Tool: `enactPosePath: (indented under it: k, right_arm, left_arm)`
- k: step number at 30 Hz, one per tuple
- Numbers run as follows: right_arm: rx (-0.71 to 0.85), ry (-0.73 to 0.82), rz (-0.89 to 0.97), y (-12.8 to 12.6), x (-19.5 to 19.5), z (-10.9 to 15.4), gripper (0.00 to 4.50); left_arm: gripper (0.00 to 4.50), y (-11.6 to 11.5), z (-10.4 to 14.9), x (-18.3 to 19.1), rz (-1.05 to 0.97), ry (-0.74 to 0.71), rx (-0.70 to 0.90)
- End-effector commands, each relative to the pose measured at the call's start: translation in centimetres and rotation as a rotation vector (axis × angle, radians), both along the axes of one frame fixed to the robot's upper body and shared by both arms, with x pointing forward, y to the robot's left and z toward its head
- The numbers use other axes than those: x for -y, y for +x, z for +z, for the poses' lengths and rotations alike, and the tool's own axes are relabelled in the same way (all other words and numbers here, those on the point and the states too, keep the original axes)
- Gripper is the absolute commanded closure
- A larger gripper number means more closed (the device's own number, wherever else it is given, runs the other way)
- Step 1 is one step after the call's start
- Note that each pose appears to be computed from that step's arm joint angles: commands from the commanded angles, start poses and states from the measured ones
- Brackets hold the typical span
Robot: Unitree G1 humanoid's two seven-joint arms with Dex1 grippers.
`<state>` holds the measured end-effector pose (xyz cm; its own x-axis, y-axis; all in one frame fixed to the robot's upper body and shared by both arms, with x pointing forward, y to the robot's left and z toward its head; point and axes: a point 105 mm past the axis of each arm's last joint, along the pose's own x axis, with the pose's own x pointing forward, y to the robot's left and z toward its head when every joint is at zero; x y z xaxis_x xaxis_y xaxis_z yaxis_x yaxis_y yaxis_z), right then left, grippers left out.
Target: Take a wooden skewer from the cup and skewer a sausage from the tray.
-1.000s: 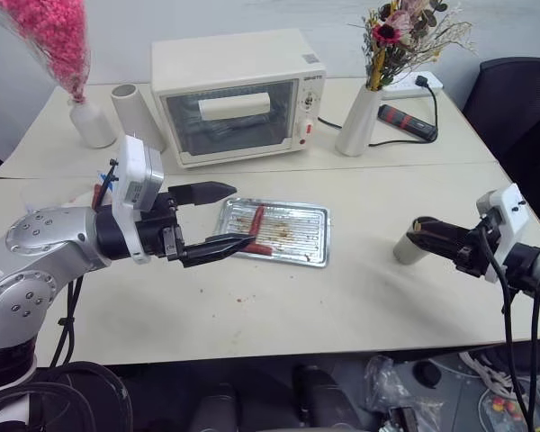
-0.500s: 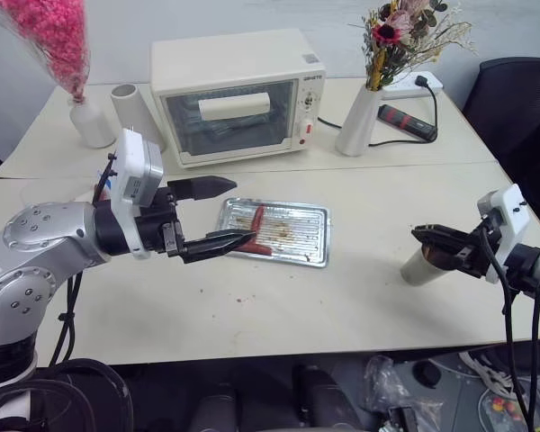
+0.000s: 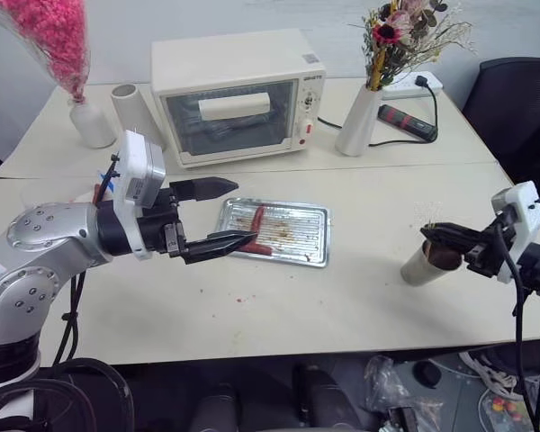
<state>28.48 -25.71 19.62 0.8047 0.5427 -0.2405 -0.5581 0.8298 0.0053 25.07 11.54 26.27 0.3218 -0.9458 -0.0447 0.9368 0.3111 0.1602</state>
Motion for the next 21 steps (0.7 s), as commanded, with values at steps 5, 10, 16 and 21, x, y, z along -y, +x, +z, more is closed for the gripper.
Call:
enactPosePath:
  k: [5, 10, 16, 21]
  right_arm:
    - [0.043, -0.044, -0.011, -1.1, 0.2, 1.7, 2.58]
    - [0.036, -0.047, -0.026, -1.6, 0.5, 1.6, 2.58]
    - [0.032, -0.031, -0.030, -1.5, 0.1, 1.4, 2.58]
    - [0.024, -0.018, -0.022, -1.6, -0.3, 1.0, 3.55]
  left_arm:
    - [0.00, 0.2, 0.8, 0.2, -0.023, -0.005, 0.044]
    - [0.00, 0.4, 0.8, 0.3, -0.032, -0.005, 0.044]
    - [0.00, 0.4, 0.9, 0.6, -0.044, -0.005, 0.047]
    - [0.00, 0.4, 0.9, 0.4, -0.041, 0.001, 0.048]
